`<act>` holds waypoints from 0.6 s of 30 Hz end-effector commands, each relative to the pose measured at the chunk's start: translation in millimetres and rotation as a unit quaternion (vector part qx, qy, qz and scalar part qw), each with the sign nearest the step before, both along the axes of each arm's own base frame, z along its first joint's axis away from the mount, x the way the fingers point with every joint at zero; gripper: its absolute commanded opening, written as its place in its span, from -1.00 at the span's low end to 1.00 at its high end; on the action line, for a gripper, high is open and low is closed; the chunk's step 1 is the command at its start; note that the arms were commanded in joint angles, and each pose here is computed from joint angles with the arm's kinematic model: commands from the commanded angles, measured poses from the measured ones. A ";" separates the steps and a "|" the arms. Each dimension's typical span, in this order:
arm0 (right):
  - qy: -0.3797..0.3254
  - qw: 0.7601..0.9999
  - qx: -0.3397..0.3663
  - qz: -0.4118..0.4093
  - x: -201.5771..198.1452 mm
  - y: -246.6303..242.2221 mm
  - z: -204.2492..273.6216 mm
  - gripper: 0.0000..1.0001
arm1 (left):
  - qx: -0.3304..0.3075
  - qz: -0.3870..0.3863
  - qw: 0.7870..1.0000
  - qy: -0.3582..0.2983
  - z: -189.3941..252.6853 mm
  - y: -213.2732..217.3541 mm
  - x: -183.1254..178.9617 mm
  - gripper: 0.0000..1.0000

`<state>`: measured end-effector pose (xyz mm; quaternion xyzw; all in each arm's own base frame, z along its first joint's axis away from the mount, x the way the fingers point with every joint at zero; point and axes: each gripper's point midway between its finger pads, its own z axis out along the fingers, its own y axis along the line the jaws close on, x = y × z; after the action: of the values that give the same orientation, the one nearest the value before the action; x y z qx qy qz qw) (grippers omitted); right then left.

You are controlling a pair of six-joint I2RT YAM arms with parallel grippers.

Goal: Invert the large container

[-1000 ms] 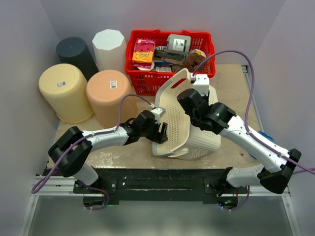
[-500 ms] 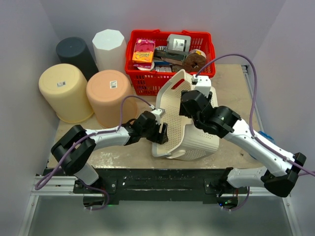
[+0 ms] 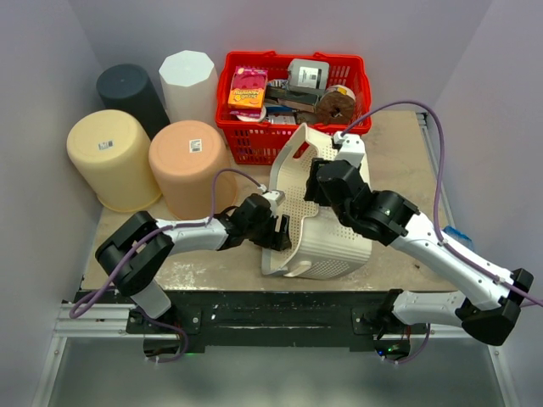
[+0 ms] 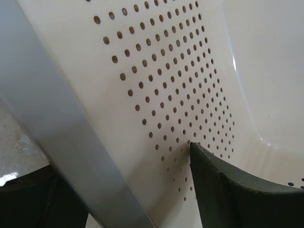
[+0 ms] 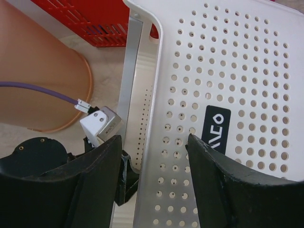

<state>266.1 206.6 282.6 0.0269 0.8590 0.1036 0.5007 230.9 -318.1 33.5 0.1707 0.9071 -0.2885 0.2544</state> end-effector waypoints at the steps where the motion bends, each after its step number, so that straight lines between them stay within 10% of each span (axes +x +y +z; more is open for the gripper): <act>1: 0.128 0.991 -0.017 0.047 -33.4 21.4 -76.9 0.21 | 0.001 -0.036 0.997 -0.063 18.1 -16.4 5.8 0.56; 18: 0.143 0.988 -0.047 0.030 -31.6 16.0 -99.8 0.25 | 0.112 0.035 0.989 -0.091 15.6 37.4 13.4 0.68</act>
<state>274.1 222.9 282.4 0.0505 0.8453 0.1369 0.5139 234.8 -302.9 31.0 0.1593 0.9218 -0.2241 0.2732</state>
